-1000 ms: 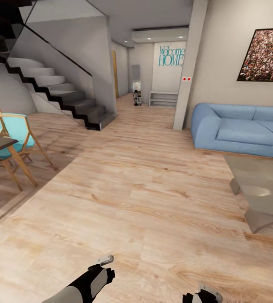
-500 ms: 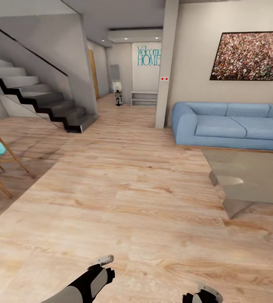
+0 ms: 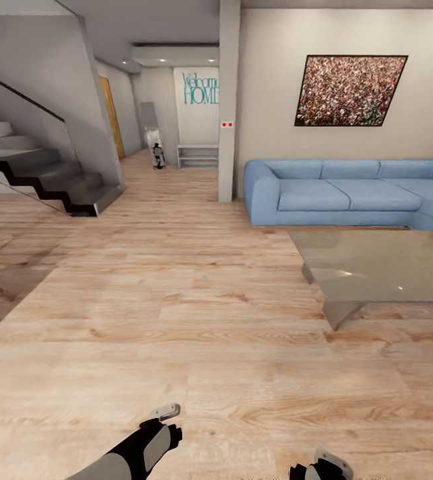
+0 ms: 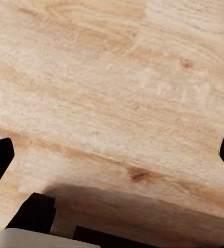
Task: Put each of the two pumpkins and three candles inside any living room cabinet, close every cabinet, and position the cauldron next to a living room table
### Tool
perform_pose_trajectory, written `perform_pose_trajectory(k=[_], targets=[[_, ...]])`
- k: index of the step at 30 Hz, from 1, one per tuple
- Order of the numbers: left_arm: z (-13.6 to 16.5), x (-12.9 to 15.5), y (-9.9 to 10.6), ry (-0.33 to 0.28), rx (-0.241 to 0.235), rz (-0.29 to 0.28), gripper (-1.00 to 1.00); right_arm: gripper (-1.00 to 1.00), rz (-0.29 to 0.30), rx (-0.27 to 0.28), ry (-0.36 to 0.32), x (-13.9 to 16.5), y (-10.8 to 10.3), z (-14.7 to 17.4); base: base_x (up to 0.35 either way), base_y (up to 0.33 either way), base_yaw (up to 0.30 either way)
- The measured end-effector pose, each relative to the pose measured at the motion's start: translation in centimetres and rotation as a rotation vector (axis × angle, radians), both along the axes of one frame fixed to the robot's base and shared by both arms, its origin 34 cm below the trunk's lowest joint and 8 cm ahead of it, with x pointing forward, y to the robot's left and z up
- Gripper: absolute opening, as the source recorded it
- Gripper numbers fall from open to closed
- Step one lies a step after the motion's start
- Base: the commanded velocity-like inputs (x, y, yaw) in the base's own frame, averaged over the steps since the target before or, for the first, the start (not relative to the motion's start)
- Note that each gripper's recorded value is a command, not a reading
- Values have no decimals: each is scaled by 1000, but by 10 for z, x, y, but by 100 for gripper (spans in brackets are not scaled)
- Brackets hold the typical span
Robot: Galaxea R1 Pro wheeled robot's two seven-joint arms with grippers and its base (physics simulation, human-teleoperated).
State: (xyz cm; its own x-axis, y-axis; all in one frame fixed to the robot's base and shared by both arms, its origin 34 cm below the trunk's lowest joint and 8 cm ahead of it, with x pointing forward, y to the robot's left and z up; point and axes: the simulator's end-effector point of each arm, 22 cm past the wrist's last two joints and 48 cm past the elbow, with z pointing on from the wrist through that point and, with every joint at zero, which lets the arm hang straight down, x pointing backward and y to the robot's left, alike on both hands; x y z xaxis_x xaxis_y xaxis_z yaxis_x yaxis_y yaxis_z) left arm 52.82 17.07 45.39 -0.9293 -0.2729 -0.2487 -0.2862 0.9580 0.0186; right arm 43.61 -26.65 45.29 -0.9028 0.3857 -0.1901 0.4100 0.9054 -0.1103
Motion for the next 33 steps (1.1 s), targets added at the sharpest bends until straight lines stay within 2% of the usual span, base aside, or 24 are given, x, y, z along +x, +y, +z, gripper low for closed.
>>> perform_pose_trajectory(k=[9, 20, 23, 25, 28, 33], targets=[[0, 0, 0, 0, 0, 0, 100, 100, -11, -9, -24, 4, -2, 1, 0, 0, -285], [0, 0, 0, 0, 0, 0, 100, 100, -14, -13, -8, -4, -3, -4, 0, 0, -285], [0, 0, 0, 0, 0, 0, 100, 100, -16, -27, -7, -5, -14, -4, 0, 0, -285], [0, 0, 0, 0, -1, 0, 100, 100, -44, -38, -5, -7, -28, -4, 0, 0, -286], [-1, -3, -1, 5, -3, -1, 100, 100, -130, -35, 4, -16, -47, -7, 0, 0, -286], [-2, -3, 4, 6, 7, -9, 100, 100, -159, -10, -6, -19, -51, -10, 0, 0, -286]])
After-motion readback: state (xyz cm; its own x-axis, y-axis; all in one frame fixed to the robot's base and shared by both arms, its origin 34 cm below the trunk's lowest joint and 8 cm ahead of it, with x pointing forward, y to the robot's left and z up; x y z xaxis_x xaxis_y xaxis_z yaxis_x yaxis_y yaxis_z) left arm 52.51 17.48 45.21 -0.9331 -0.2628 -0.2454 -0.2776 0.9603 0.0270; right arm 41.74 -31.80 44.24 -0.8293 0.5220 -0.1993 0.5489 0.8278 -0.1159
